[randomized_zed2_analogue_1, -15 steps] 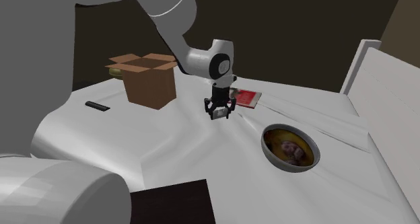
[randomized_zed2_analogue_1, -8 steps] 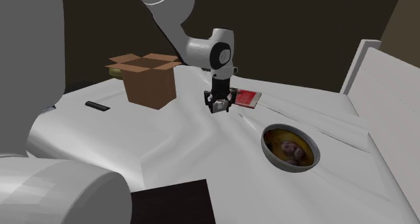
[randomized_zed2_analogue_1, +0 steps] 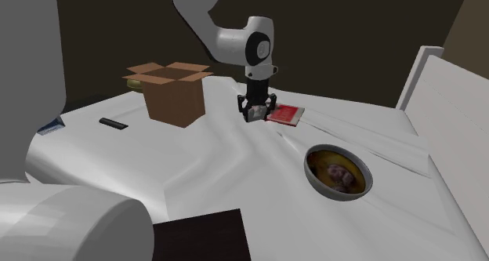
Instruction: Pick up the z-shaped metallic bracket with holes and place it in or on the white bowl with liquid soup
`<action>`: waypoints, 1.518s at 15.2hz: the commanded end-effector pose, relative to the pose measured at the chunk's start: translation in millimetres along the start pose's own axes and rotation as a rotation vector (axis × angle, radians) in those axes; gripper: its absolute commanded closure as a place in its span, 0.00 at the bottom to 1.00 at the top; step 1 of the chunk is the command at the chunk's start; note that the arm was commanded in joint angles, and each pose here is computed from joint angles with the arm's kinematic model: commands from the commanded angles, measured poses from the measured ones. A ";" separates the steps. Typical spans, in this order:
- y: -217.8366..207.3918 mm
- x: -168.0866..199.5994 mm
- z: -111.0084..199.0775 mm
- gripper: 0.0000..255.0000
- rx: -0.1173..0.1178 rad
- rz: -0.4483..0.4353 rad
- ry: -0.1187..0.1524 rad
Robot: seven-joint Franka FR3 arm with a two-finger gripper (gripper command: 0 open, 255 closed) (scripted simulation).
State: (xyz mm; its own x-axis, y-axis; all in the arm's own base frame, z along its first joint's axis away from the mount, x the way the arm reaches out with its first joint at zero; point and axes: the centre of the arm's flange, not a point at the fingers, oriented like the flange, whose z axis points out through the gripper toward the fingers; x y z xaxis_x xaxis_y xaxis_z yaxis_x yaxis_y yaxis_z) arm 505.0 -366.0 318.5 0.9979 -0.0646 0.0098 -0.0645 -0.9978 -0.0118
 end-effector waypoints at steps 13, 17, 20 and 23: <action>89.7 -95.4 -11.5 1.00 0.000 0.000 0.000; 125.7 -134.0 -9.4 1.00 0.000 0.000 0.000; 152.7 -163.0 -7.8 1.00 0.000 0.000 0.000; 179.6 -191.9 -6.2 1.00 0.000 0.000 0.000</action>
State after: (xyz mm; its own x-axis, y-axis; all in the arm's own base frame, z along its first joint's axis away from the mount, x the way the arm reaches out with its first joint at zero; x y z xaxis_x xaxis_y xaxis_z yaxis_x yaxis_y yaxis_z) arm 313.7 -524.1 323.1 0.9977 -0.0668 0.0093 -0.0666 -0.9977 -0.0119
